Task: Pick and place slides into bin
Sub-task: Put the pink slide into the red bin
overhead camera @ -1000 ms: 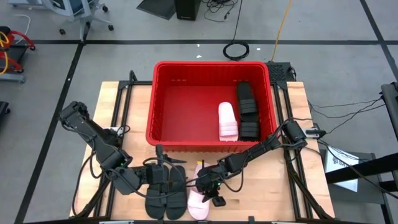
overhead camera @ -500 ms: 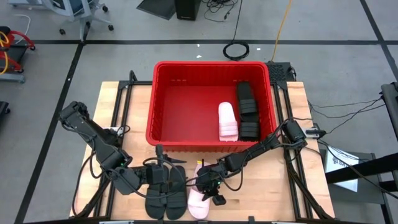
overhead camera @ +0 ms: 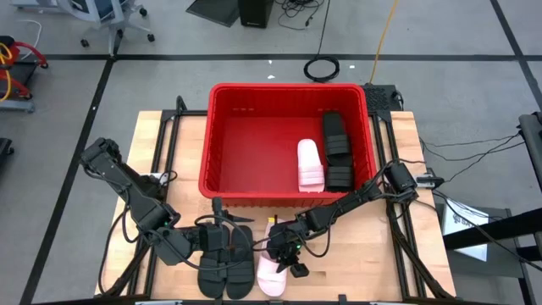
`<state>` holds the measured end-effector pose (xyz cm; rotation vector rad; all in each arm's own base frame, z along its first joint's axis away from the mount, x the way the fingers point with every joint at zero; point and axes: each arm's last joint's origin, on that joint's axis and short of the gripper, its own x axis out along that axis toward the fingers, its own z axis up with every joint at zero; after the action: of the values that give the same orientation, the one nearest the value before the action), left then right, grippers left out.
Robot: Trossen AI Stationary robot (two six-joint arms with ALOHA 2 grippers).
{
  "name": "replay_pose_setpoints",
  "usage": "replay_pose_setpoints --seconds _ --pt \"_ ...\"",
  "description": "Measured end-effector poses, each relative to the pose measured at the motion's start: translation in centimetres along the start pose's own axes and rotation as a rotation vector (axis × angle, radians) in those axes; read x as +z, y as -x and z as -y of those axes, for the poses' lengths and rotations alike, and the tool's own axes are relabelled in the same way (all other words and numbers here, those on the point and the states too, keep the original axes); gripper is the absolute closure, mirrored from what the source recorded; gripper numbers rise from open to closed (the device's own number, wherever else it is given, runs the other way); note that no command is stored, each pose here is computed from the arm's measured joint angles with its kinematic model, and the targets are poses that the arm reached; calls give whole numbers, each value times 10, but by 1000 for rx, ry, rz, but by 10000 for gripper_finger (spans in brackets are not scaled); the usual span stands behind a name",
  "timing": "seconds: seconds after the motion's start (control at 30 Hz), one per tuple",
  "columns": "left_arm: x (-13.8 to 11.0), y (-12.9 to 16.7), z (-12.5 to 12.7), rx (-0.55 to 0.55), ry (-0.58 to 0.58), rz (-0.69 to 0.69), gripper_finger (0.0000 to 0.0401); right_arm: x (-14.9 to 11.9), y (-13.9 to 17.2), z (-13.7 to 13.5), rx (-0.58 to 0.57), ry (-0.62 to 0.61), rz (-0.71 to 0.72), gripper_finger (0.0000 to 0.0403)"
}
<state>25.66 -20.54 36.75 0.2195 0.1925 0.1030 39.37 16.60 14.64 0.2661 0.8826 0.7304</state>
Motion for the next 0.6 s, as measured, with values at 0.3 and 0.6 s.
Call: replay_pose_setpoints --seconds 0.3,0.6 --pt "0 0 0 0 -3 -1 160 11 19 -5 -13 30 34 397" --pt "0 -4 -4 26 -8 -1 160 31 54 -33 11 153 125 397"
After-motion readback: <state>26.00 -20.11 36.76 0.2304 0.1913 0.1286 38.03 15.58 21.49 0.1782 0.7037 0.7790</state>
